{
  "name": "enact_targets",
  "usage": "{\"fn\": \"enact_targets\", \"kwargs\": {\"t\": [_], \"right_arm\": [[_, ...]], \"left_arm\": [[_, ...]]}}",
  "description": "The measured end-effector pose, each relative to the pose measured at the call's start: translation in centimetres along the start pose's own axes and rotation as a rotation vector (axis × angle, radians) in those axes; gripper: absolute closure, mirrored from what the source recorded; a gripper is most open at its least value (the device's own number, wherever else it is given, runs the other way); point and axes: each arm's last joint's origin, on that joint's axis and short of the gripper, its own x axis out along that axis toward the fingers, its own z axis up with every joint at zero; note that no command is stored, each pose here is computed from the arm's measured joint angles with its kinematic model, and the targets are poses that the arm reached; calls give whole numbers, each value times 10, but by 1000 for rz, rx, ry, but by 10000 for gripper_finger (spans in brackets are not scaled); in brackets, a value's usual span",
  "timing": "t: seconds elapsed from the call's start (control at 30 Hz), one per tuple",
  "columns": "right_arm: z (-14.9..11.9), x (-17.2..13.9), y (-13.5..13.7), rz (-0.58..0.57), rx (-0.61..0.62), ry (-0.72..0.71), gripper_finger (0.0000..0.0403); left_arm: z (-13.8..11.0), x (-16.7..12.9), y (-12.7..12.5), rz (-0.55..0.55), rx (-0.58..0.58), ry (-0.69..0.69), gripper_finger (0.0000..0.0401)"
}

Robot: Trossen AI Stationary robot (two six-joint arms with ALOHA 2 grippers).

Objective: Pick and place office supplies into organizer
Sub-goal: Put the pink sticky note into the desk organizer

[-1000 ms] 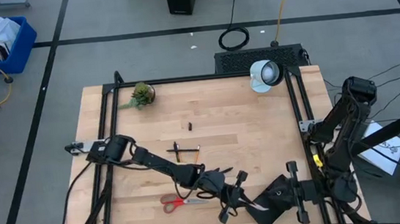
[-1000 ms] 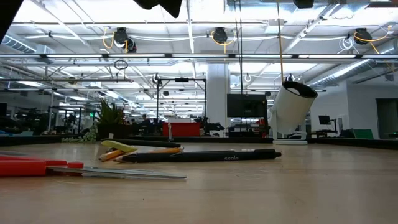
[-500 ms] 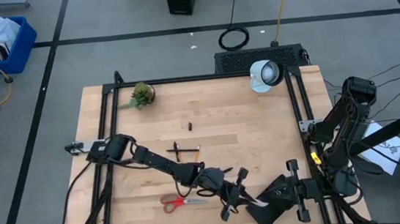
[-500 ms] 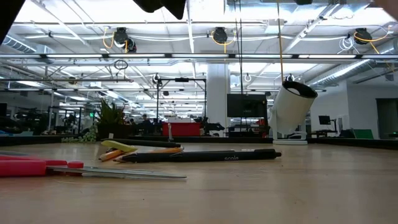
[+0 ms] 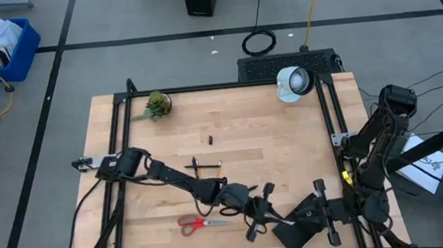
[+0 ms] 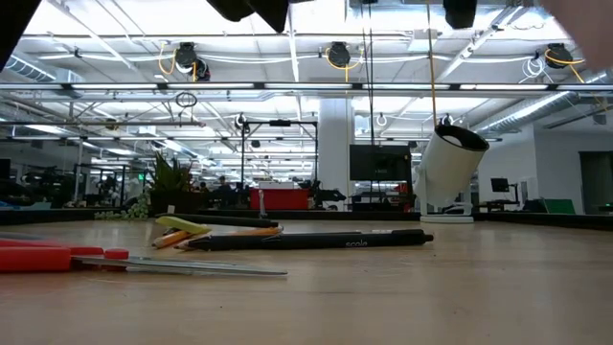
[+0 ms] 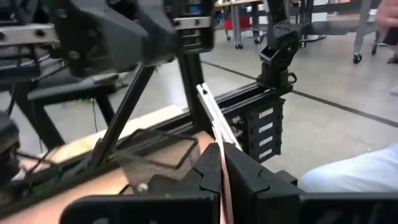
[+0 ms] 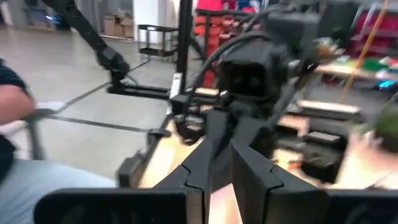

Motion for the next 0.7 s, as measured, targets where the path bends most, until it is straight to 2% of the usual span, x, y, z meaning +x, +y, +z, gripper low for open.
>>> {"fn": "enact_targets", "kwargs": {"t": [0.17,0.3,0.43,0.7], "right_arm": [[-15,3,0,87,139,49,358],[-35,13,1,55,62,102,358],[-45,20,3,56,46,129,357],[-53,35,-1,6,43,128,322]], "left_arm": [[7,-5,-1,0,-17,59,391],[21,-14,0,13,-33,122,395],[33,-22,2,17,-37,152,392],[33,-23,1,13,-45,156,395]]}}
